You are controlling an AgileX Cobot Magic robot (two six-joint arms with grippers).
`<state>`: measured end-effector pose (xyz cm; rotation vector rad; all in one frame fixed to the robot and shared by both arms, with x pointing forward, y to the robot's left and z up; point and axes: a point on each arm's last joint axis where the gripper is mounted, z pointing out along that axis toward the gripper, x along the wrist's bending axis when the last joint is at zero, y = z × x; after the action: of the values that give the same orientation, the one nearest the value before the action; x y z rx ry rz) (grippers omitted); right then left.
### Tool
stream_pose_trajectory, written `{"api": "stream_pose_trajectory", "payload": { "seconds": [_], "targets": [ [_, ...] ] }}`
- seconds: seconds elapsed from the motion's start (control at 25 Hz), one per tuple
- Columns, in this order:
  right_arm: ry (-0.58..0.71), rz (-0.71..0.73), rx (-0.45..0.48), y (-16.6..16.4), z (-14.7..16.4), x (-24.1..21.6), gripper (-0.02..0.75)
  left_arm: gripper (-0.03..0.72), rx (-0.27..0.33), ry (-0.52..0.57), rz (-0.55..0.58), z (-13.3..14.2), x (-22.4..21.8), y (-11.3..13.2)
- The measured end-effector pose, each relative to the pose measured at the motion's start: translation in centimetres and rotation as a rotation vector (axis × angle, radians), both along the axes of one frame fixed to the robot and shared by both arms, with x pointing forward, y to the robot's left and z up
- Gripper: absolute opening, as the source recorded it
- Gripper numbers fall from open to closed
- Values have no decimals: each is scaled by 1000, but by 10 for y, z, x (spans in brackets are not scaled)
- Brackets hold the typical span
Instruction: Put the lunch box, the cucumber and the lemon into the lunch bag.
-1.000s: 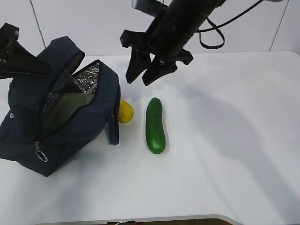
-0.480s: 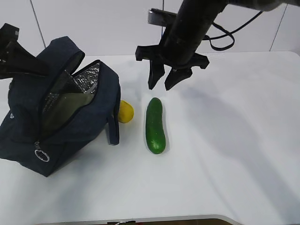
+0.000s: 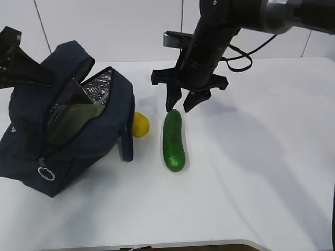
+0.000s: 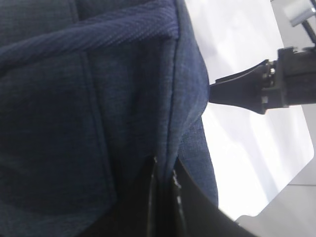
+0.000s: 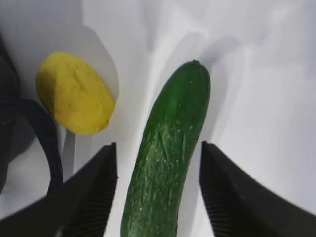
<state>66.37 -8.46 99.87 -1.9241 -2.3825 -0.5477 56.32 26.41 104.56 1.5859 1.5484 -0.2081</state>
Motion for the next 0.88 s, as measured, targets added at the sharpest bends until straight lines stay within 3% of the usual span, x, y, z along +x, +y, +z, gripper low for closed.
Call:
{"api": "stream_pose_trajectory", "payload": {
  "seconds": [0.32, 0.88],
  "targets": [
    [-48, -16, 21, 2, -3, 6, 515, -17, 0, 0, 0, 0, 0, 0],
    [19, -67, -18, 4, -43, 14, 533, -17, 0, 0, 0, 0, 0, 0]
  ]
}}
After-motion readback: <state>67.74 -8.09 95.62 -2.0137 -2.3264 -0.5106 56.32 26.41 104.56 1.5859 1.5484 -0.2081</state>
